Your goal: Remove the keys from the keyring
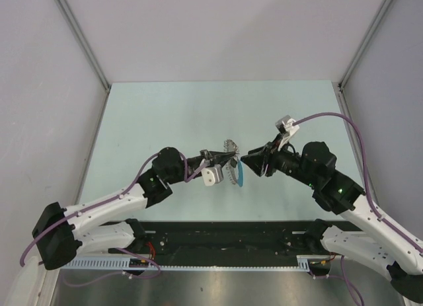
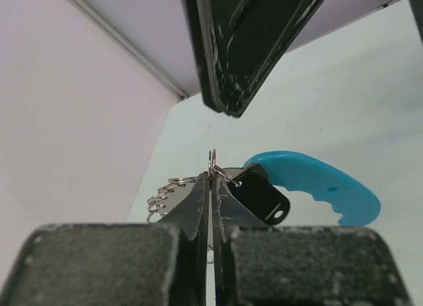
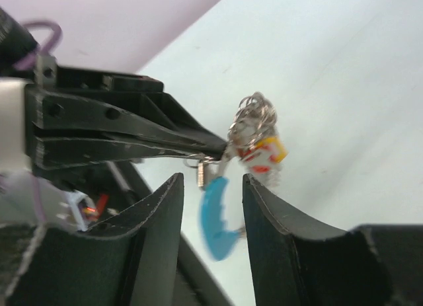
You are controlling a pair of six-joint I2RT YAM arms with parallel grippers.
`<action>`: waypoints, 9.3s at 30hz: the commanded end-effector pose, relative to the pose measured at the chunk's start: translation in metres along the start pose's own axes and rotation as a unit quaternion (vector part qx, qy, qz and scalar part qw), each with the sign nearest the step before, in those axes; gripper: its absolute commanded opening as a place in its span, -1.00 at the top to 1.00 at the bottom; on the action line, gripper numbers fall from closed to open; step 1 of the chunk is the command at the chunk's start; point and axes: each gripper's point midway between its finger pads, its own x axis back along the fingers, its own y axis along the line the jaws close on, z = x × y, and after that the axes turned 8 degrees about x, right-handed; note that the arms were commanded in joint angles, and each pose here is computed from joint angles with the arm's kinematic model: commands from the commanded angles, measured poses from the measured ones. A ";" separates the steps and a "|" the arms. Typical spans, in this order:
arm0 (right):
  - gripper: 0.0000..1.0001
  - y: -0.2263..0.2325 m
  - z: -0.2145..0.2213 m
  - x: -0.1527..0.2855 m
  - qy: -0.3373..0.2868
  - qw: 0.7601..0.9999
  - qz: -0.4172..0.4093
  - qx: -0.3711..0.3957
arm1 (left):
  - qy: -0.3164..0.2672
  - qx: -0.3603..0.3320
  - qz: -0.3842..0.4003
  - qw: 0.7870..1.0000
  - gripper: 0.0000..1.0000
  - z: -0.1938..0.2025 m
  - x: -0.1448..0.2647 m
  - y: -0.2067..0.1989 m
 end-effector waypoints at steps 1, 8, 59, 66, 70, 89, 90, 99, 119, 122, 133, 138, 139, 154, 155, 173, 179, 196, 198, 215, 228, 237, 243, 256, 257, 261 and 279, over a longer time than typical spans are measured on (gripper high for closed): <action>0.12 -0.005 -0.018 0.002 -0.021 0.976 -0.024 0.216 | -0.068 -0.014 0.024 0.997 0.99 -0.043 0.004 -0.001; 0.20 -0.013 -0.008 0.005 -0.024 0.923 -0.043 0.381 | -0.059 -0.004 0.066 0.996 1.00 -0.047 0.007 -0.014; 1.00 -0.003 0.036 -0.025 0.031 0.866 -0.120 0.485 | -0.013 0.016 0.057 0.998 0.75 -0.027 0.003 -0.009; 1.00 -0.018 0.022 -0.027 0.022 0.896 -0.063 0.440 | 0.034 0.029 -0.002 0.999 0.12 -0.018 0.016 0.026; 1.00 -0.022 0.009 -0.028 0.001 0.922 -0.045 0.386 | 0.026 0.070 -0.030 0.997 0.05 -0.026 0.025 0.035; 1.00 -0.023 0.000 -0.021 -0.011 0.946 -0.042 0.322 | 0.032 0.304 -0.002 0.952 0.08 -0.028 -0.008 0.022; 1.00 -0.023 0.000 -0.021 -0.010 0.946 -0.042 0.321 | 0.037 0.307 0.001 0.951 0.11 -0.026 -0.010 0.021; 1.00 -0.025 -0.001 -0.020 -0.010 0.947 -0.036 0.318 | 0.050 0.312 0.024 0.948 0.26 -0.022 -0.015 0.014; 1.00 -0.026 -0.001 -0.021 -0.010 0.948 -0.031 0.317 | 0.088 0.321 0.045 0.942 0.85 -0.009 -0.021 0.008; 1.00 -0.029 -0.002 -0.021 -0.012 0.948 -0.026 0.316 | 0.097 0.318 0.029 0.943 0.99 -0.005 -0.019 0.012; 1.00 -0.022 -0.032 -0.006 -0.093 0.947 -0.059 0.303 | 0.114 0.398 0.032 0.910 0.99 0.011 -0.011 0.018; 1.00 -0.016 -0.039 -0.002 -0.133 0.945 -0.073 0.289 | 0.117 0.421 0.041 0.899 0.99 0.015 -0.013 0.014; 1.00 -0.013 -0.042 -0.002 -0.148 0.945 -0.077 0.280 | 0.119 0.425 0.043 0.896 0.99 0.017 -0.013 0.013; 1.00 -0.008 -0.049 -0.003 -0.208 0.940 -0.092 0.255 | 0.116 0.435 0.044 0.892 0.43 0.013 -0.006 0.022; 1.00 -0.010 -0.046 -0.003 -0.202 0.940 -0.090 0.258 | 0.113 0.431 0.038 0.895 0.38 0.012 -0.003 0.027; 1.00 0.013 -0.042 0.010 -0.228 0.926 -0.155 0.258 | 0.010 0.328 0.191 0.925 0.10 -0.055 0.006 0.011; 1.00 0.014 -0.036 0.010 -0.225 0.926 -0.161 0.257 | -0.013 0.322 0.203 0.924 0.10 -0.067 0.009 0.008; 1.00 0.018 -0.035 0.011 -0.226 0.923 -0.169 0.261 | 0.005 0.312 0.186 0.931 0.30 -0.061 -0.010 0.009; 1.00 0.019 -0.034 0.010 -0.225 0.922 -0.173 0.262 | 0.005 0.312 0.182 0.932 0.35 -0.060 -0.011 0.011; 1.00 0.017 -0.028 0.006 -0.213 0.925 -0.168 0.266 | -0.003 0.312 0.185 0.932 0.40 -0.066 -0.009 0.011; 1.00 0.010 -0.019 0.000 -0.194 0.931 -0.158 0.265 | 0.002 0.312 0.187 0.931 0.99 -0.065 -0.006 0.008; 0.89 -0.004 -0.009 -0.002 -0.167 0.939 -0.125 0.274 | 0.017 0.297 0.169 0.940 0.99 -0.054 -0.007 0.012; 0.70 -0.009 -0.002 -0.003 -0.138 0.937 -0.119 0.298 | 0.038 0.302 0.168 0.938 0.99 -0.044 -0.006 0.009; 0.40 -0.006 -0.005 -0.002 -0.106 0.932 -0.129 0.322 | 0.068 0.301 0.173 0.935 0.99 -0.030 -0.005 0.004; 0.39 -0.004 -0.008 -0.001 -0.099 0.933 -0.132 0.321 | 0.069 0.300 0.171 0.936 0.99 -0.030 -0.004 0.005; 0.31 -0.003 -0.003 -0.006 -0.063 0.936 -0.146 0.315 | 0.075 0.295 0.170 0.937 0.99 -0.027 -0.004 0.004; 0.42 -0.002 0.025 -0.021 0.002 0.944 -0.186 0.274 | 0.073 0.298 0.182 0.934 0.99 -0.023 -0.003 -0.003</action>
